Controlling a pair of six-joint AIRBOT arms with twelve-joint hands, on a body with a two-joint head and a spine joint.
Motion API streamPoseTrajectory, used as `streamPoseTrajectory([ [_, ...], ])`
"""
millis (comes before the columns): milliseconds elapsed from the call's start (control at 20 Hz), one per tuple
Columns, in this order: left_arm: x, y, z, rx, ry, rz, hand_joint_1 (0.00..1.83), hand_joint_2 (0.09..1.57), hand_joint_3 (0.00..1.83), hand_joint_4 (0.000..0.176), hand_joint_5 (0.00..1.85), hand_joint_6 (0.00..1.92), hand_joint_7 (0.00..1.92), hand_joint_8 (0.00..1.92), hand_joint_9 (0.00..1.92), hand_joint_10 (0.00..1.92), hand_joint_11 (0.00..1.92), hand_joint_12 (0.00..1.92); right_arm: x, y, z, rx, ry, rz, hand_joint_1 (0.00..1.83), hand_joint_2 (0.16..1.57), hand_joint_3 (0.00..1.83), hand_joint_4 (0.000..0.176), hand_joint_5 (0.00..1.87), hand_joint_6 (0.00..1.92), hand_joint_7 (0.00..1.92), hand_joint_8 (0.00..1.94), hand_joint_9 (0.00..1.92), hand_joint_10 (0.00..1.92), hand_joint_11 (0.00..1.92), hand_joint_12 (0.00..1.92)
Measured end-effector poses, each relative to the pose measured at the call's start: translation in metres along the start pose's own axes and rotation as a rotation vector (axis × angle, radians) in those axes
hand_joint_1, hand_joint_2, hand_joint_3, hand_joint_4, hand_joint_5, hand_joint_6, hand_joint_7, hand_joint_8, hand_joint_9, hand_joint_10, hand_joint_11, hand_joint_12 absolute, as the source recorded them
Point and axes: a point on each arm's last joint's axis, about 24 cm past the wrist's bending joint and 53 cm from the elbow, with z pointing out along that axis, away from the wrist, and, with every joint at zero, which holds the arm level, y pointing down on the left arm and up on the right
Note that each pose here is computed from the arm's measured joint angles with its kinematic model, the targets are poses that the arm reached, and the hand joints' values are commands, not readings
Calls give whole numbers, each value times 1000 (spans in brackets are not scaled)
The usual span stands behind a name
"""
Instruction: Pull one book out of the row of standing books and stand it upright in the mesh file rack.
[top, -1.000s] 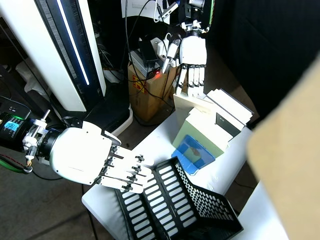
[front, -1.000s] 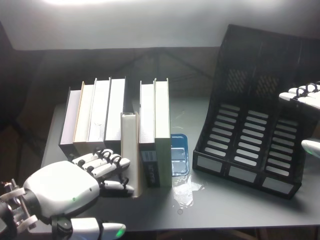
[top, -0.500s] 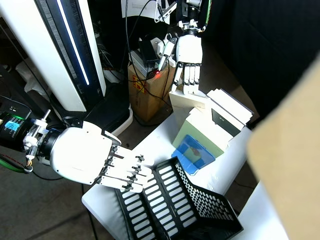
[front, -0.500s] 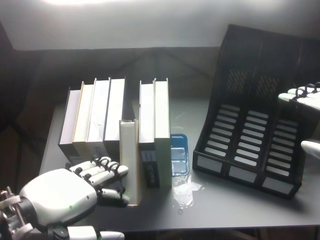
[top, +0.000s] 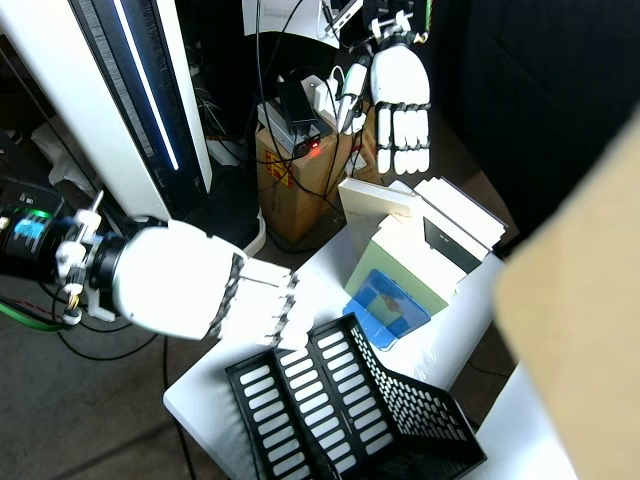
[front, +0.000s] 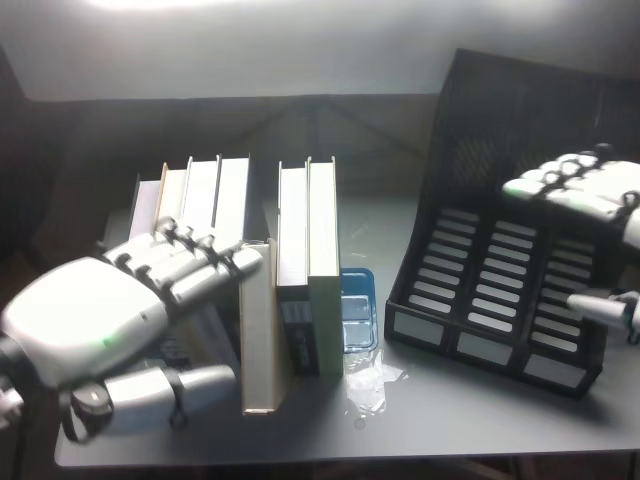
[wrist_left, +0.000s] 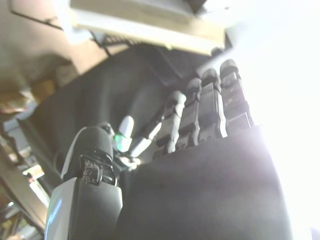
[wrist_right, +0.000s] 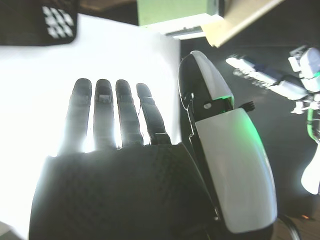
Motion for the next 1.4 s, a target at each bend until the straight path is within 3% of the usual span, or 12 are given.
streamPoseTrajectory([
  [50,-9,9,0,-30,-32,-13,286,1408,7,35,19,6,0,0,0,0,0,0,3,9,4,-30,23,-20,779,1272,0,0,15,5,0,0,0,0,0,0],
  [150,-19,26,-4,-85,-76,-28,366,1434,7,18,65,14,0,0,0,0,0,0,8,25,12,-72,59,-64,732,1266,0,0,1,0,0,0,0,0,0,0],
  [250,-23,40,-9,-131,-95,-42,268,1470,12,43,21,3,0,0,0,0,0,0,19,48,24,-135,108,-106,783,1224,0,0,0,0,0,0,0,0,0,0],
  [350,-27,44,-12,-146,-116,-51,304,1488,6,26,41,7,0,0,0,0,0,0,34,59,31,-172,156,-128,843,1185,0,0,0,0,0,0,0,0,0,0],
  [500,-35,57,-21,-188,-163,-67,372,1473,0,42,68,9,0,0,0,0,0,0,55,72,44,-207,231,-178,922,1106,0,0,10,2,0,0,0,0,0,0],
  [550,-37,61,-24,-203,-173,-72,381,1473,0,32,82,13,0,0,0,0,0,0,57,75,48,-218,240,-189,896,1099,0,0,19,5,0,0,0,0,0,0],
  [650,-40,69,-28,-227,-188,-76,365,1470,0,36,84,8,0,0,0,0,0,0,63,85,56,-246,271,-223,906,1097,0,0,14,2,0,0,0,0,0,0],
  [750,-39,74,-32,-242,-190,-76,407,1457,0,15,119,12,21,6,0,0,0,0,76,100,61,-290,311,-266,961,1092,0,0,0,0,0,0,0,0,0,0],
  [950,-41,81,-39,-269,-208,-81,388,1461,0,39,93,1,1,0,0,0,0,0,99,119,73,-348,369,-342,884,1114,3,0,3,1,0,0,0,0,0,0],
  [1050,-43,87,-43,-288,-215,-83,445,1453,0,30,109,6,3,1,0,0,0,0,105,124,79,-359,381,-389,849,1131,9,0,0,0,0,0,0,0,0,0],
  [1100,-45,88,-45,-292,-222,-83,453,1450,0,39,103,3,0,0,0,0,0,0,109,127,83,-369,385,-403,887,1105,0,0,0,0,0,0,0,0,0,0],
  [1400,-48,91,-48,-304,-235,-85,500,1436,0,23,116,3,14,4,0,0,0,0,127,146,100,-414,393,-478,990,1105,0,0,0,0,0,0,0,0,0,0],
])
